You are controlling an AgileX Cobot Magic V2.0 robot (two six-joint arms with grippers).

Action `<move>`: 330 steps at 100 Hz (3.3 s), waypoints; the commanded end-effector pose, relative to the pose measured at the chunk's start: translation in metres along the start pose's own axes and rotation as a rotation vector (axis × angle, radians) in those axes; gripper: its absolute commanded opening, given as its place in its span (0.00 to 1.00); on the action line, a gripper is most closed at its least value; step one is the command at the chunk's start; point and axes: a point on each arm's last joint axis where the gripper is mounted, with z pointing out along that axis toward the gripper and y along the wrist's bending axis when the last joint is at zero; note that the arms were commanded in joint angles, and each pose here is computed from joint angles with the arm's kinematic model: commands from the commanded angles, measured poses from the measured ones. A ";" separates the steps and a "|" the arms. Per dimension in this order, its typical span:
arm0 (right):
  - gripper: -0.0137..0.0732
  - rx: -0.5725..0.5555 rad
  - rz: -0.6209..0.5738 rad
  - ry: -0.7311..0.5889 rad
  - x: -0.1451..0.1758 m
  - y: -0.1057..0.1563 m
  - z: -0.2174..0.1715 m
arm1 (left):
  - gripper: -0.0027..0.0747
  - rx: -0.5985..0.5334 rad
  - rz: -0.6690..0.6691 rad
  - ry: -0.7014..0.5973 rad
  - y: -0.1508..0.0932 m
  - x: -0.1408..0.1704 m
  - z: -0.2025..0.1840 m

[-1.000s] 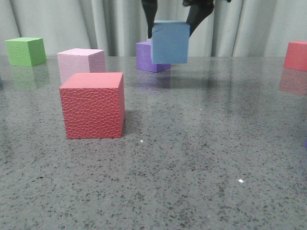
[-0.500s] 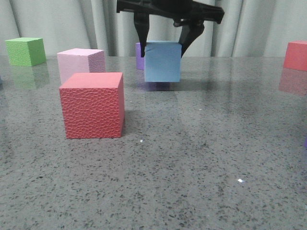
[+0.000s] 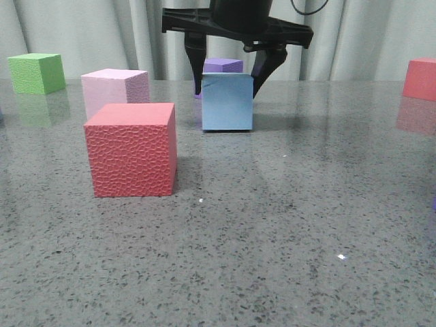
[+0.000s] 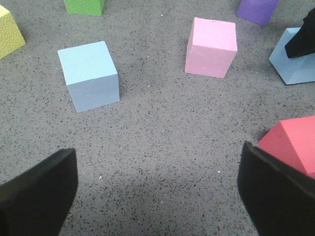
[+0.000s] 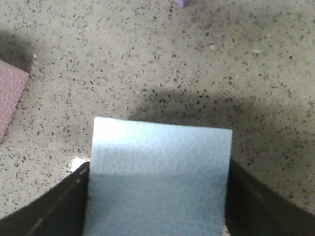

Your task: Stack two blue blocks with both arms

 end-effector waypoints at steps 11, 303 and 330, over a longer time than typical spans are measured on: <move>0.89 -0.069 0.000 -0.102 -0.011 0.004 -0.037 | 0.83 0.007 -0.020 -0.096 -0.001 -0.014 -0.006; 0.90 0.232 0.025 -0.445 0.160 -0.192 -0.219 | 0.83 0.007 -0.020 -0.096 -0.001 -0.014 -0.006; 0.90 0.232 0.025 -0.446 0.160 -0.192 -0.220 | 0.83 0.006 -0.018 -0.125 -0.001 -0.019 -0.010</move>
